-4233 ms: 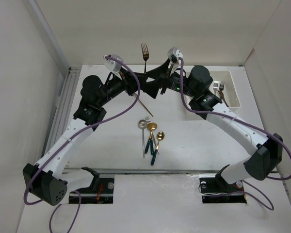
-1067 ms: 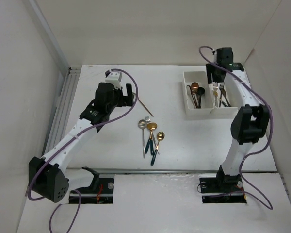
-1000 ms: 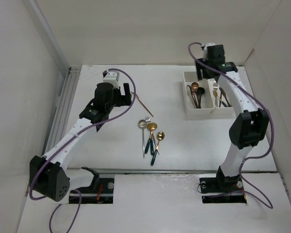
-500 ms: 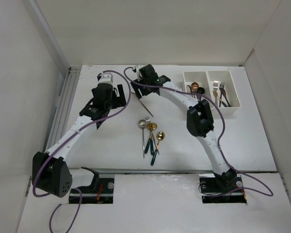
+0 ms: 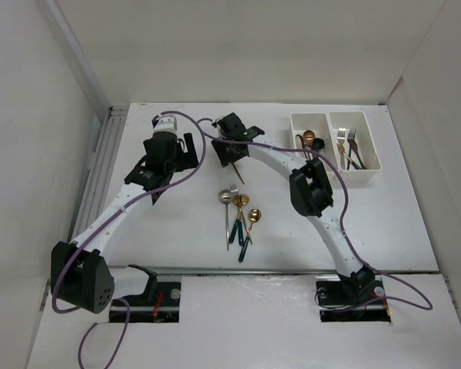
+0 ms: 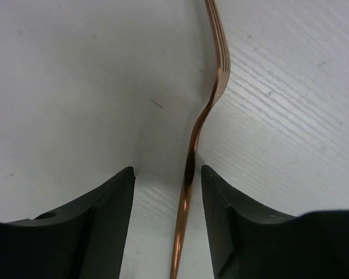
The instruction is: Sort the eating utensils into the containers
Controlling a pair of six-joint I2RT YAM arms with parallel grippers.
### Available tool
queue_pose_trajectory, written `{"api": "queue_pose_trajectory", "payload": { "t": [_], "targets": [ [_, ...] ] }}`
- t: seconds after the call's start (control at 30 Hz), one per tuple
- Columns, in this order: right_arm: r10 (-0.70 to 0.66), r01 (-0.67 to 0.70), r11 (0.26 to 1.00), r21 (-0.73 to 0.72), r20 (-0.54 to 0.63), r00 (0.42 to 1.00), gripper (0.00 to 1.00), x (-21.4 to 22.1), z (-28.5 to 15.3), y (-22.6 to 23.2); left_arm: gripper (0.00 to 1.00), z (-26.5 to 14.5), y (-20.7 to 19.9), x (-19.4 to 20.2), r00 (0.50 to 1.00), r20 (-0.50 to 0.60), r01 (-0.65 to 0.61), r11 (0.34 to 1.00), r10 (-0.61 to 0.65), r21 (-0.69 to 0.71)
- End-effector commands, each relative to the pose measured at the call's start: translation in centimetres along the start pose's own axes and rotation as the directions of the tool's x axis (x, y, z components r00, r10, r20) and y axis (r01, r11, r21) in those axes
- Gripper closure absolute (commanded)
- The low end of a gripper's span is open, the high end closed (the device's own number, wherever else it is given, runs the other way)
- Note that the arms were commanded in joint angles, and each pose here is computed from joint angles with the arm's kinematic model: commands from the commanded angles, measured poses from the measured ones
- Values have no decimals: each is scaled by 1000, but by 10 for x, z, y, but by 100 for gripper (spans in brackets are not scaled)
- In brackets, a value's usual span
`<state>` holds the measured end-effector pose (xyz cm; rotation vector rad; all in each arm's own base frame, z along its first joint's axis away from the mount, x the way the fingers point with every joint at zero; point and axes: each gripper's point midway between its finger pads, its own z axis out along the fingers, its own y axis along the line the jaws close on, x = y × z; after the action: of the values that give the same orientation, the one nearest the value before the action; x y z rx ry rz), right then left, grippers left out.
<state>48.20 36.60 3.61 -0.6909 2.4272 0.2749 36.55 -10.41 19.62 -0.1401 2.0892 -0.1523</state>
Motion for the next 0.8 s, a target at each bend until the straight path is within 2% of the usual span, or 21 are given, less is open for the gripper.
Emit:
{"api": "queue_pose_trajectory", "payload": {
  "t": [0.0,0.13,0.17,0.3,0.47,0.6,0.77],
  "targets": [
    [2,-2,1000,19,-50,999,46,11,-10,4,17,-3,5,-18,998,64,14,1000,-13,-14],
    [27,-26,999,21,-59,998,63,14,-11,5,18,-3,5,-18,998,64,14,1000,-13,-14],
    [34,-32,999,28,-70,997,71,18,-6,-1,18,-3,5,-18,998,64,14,1000,-13,-14],
    [52,-44,997,64,-131,990,91,34,2,-11,20,-3,4,-20,997,72,17,1000,-16,-11],
    [61,-47,995,92,-154,986,89,42,4,-15,20,-5,4,-22,997,81,19,1000,-18,-8],
    [60,-37,991,127,-181,982,80,50,3,-22,20,-5,4,-22,997,81,19,1000,-18,-8],
    [60,-34,991,129,-202,978,76,55,1,-22,20,-5,2,-22,997,78,18,1000,-18,1]
  ]
}}
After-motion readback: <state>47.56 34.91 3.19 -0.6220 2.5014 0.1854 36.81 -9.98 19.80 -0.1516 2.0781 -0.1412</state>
